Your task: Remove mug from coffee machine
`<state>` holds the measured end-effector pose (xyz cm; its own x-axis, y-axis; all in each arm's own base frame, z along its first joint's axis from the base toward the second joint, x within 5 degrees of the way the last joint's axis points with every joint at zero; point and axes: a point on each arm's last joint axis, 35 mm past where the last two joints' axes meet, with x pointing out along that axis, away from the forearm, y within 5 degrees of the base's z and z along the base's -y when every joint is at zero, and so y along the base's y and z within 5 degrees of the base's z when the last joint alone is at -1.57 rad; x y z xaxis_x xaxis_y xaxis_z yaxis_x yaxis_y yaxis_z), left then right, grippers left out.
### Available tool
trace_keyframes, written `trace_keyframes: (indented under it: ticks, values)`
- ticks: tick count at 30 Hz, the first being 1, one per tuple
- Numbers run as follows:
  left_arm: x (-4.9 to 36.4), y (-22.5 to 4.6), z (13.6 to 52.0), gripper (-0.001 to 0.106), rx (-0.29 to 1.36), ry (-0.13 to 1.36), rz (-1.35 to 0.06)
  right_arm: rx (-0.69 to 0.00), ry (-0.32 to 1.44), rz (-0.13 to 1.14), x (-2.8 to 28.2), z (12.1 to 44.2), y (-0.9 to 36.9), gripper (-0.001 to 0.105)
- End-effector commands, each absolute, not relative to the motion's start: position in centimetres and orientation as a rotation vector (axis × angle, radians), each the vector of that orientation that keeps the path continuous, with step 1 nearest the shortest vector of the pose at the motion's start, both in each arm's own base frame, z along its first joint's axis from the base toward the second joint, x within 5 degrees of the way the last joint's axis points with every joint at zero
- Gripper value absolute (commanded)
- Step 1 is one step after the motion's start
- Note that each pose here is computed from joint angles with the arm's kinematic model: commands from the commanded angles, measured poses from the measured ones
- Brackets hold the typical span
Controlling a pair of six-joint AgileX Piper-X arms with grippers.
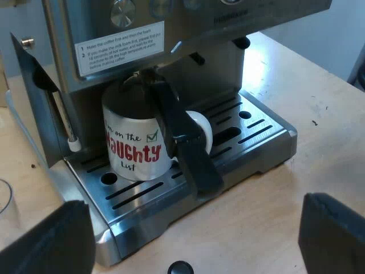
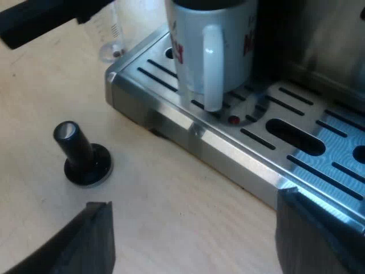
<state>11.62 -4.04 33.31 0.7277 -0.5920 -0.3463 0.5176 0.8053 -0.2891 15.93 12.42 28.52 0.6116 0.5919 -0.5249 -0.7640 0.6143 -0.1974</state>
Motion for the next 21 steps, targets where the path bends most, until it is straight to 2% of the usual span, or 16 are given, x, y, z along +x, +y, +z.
trace_keyframes:
  ticks: [1, 10, 14, 21]
  values:
    - [11.6, -4.2, 33.7, 0.087, -0.176, 0.418, -0.646, -0.437, 0.423, 0.816, 17.0, 28.1, 13.3, 0.062]
    - [11.6, -4.2, 33.7, 0.087, -0.177, 0.418, -0.652, -0.435, 0.518, 0.816, 19.3, 24.7, 15.0, 0.062]
    - [11.6, -4.2, 33.7, 0.087, -0.177, 0.418, -0.652, -0.370, 0.472, 0.802, 20.1, 22.8, 15.7, 0.062]
    - [11.6, -4.2, 33.7, 0.087, -0.177, 0.418, -0.652, -0.345, 0.398, 0.797, 21.0, 20.2, 16.3, 0.062]
